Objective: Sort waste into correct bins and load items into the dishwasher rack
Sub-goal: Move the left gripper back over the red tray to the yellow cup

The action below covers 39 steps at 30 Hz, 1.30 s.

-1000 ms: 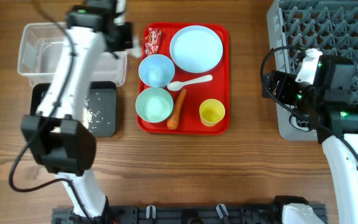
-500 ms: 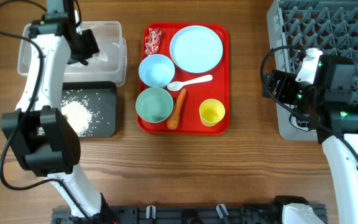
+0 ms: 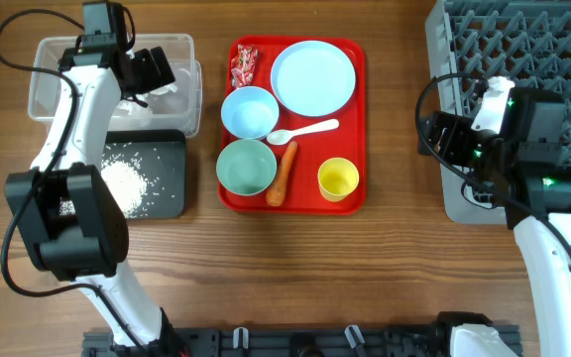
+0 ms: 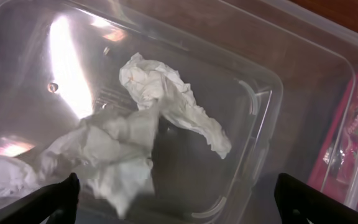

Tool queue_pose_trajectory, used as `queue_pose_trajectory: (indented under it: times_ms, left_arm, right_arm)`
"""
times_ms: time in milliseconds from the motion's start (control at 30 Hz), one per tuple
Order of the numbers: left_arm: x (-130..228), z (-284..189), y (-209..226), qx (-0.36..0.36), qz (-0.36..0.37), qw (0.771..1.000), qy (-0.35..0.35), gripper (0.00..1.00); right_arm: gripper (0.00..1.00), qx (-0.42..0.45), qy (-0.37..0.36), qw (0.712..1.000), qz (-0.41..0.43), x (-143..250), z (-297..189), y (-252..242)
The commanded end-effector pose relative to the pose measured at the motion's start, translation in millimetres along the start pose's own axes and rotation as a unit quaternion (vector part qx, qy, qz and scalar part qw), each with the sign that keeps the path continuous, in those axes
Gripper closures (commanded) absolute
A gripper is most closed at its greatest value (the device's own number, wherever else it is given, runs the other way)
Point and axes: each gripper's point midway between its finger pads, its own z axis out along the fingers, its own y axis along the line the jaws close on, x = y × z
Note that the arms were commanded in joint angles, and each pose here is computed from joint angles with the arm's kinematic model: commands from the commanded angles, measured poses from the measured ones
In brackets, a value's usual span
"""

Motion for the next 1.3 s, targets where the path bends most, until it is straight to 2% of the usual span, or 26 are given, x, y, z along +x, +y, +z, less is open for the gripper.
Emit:
queue_pose_trajectory:
  times_ms: [0, 133, 300, 467, 567, 633, 767, 900, 1067, 1267]
  left_arm:
    - [3.3, -1.4, -30.3, 0.079, 0.000, 0.997, 0.010, 0.00]
    - [0.8, -23.0, -73.1, 0.167, 0.056, 0.984, 0.003, 0.00]
    - [-17.1, -55.6, -95.5, 0.140, 0.086, 0.985, -0.053, 0.00]
    - [-17.6, -57.3, -92.4, 0.117, 0.089, 0.987, -0.061, 0.00]
    - [-12.9, -61.4, -101.7, 0.140, 0.096, 0.984, -0.053, 0.00]
    - [-9.4, -78.0, -119.4, 0.178, 0.153, 0.970, -0.063, 0.00]
    - [-9.4, -122.0, -141.8, 0.201, 0.203, 0.953, -0.104, 0.00]
    - [9.4, -156.4, -171.5, 0.227, 0.242, 0.936, -0.117, 0.00]
    - [44.5, -152.3, -186.8, 0.232, 0.266, 0.933, -0.068, 0.00]
    - [67.4, -151.0, -193.3, 0.233, 0.276, 0.932, -0.034, 0.00]
  right_arm:
    - [0.00, 0.005, -0.014, 1.000, -0.008, -10.2, -3.1, 0.6]
    - [0.00, 0.004, -0.016, 1.000, 0.026, -11.4, -3.1, 0.8]
    - [0.00, 0.003, -0.024, 0.999, 0.028, -14.9, -3.2, 1.5]
    - [0.00, 0.003, -0.024, 0.999, 0.028, -14.9, -3.2, 1.5]
    - [0.00, 0.002, -0.025, 0.999, 0.027, -15.4, -3.3, 1.6]
    - [0.00, 0.002, -0.026, 0.999, 0.027, -15.9, -3.3, 1.7]
    - [0.00, 0.002, -0.026, 0.999, 0.026, -15.9, -3.3, 1.8]
    - [0.00, -0.005, -0.026, 0.999, 0.025, -16.3, -3.3, 4.0]
    - [0.00, -0.042, -0.017, 0.999, -0.003, -12.9, -3.8, 17.3]
    - [0.00, -0.043, -0.014, 0.999, -0.004, -11.7, -3.8, 17.5]
